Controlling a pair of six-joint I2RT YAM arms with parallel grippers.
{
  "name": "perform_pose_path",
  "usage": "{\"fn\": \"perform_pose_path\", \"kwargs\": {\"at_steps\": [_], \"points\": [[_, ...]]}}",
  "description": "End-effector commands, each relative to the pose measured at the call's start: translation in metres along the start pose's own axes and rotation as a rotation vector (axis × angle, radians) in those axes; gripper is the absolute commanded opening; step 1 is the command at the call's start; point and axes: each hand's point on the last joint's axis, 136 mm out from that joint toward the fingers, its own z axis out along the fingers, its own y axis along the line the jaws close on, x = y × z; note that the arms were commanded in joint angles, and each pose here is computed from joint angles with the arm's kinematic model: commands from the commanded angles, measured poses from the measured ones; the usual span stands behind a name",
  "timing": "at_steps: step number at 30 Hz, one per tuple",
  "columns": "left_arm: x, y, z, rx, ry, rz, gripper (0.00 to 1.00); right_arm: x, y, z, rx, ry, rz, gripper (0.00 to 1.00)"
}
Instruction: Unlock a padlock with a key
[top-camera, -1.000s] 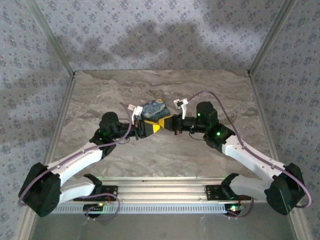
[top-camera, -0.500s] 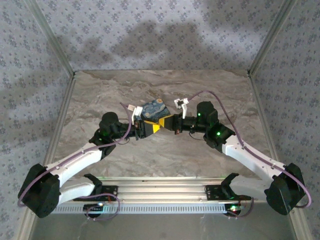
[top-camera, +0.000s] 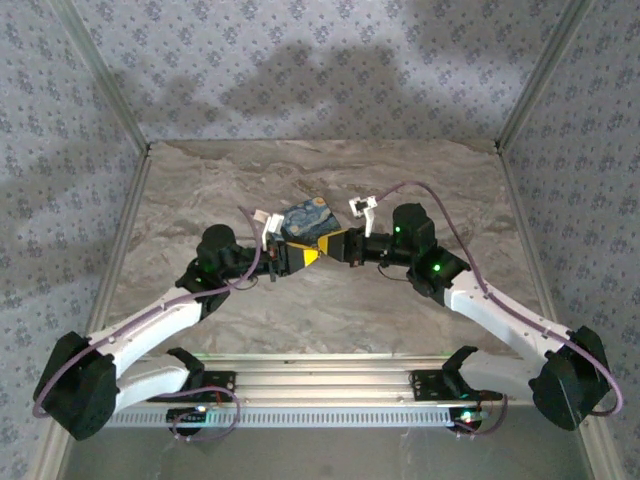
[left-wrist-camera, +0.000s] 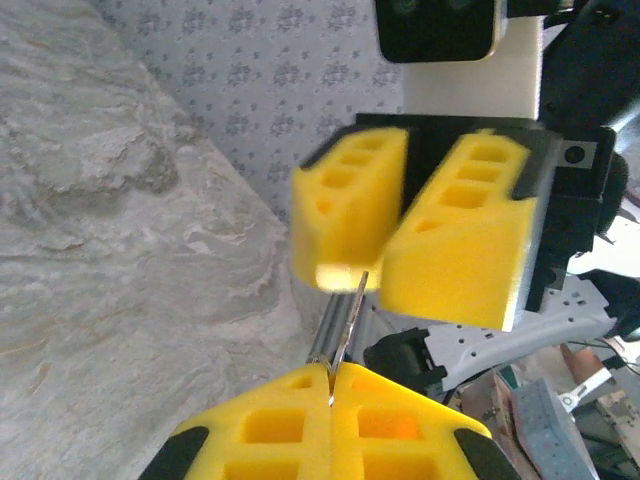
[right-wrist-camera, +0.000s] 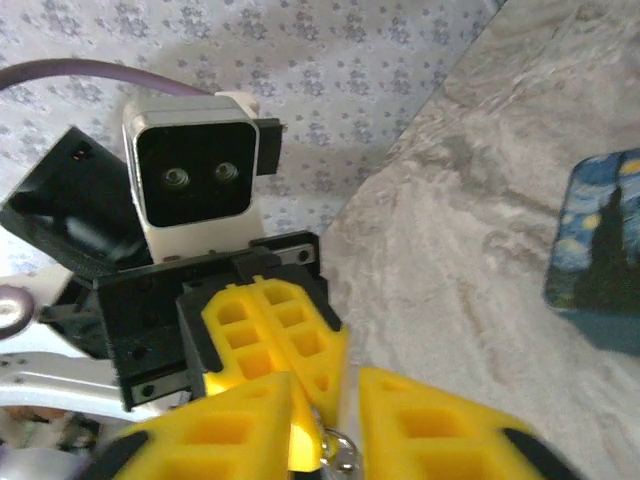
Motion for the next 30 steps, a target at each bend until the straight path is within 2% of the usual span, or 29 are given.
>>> {"fn": "perform_pose_path", "kwargs": {"at_steps": [1, 3, 7, 11, 13, 17, 18, 22, 26, 30], "points": [[0.003, 0.018, -0.007, -0.097, 0.002, -0.001, 0.0, -0.001, -0.021, -0.002, 0.106, 0.003, 0.037, 0.42], [0.007, 0.037, -0.015, -0.149, -0.018, -0.047, 0.0, 0.001, -0.038, -0.002, 0.184, 0.013, 0.07, 0.5], [0.01, 0.067, -0.034, -0.258, -0.065, -0.107, 0.0, 0.01, -0.09, -0.008, 0.402, 0.059, 0.169, 0.57], [0.012, 0.112, -0.071, -0.508, -0.127, -0.187, 0.0, 0.02, -0.158, -0.025, 0.691, 0.127, 0.287, 0.57], [0.014, 0.135, -0.093, -0.62, -0.17, -0.258, 0.0, 0.01, -0.178, -0.024, 0.739, 0.136, 0.268, 0.57], [0.015, 0.171, -0.127, -0.749, -0.245, -0.363, 0.0, -0.01, -0.21, -0.004, 0.776, 0.15, 0.235, 0.58], [0.014, 0.177, -0.132, -0.774, -0.25, -0.37, 0.0, -0.025, -0.212, 0.005, 0.77, 0.145, 0.212, 0.59], [0.011, 0.2, -0.138, -0.84, -0.229, -0.38, 0.0, -0.031, -0.243, 0.032, 0.769, 0.224, 0.212, 0.59], [0.007, 0.222, -0.137, -0.881, -0.211, -0.393, 0.0, -0.03, -0.266, 0.055, 0.725, 0.271, 0.251, 0.51], [-0.001, 0.239, -0.134, -0.907, -0.212, -0.395, 0.0, -0.022, -0.273, 0.067, 0.683, 0.288, 0.28, 0.37]]}}
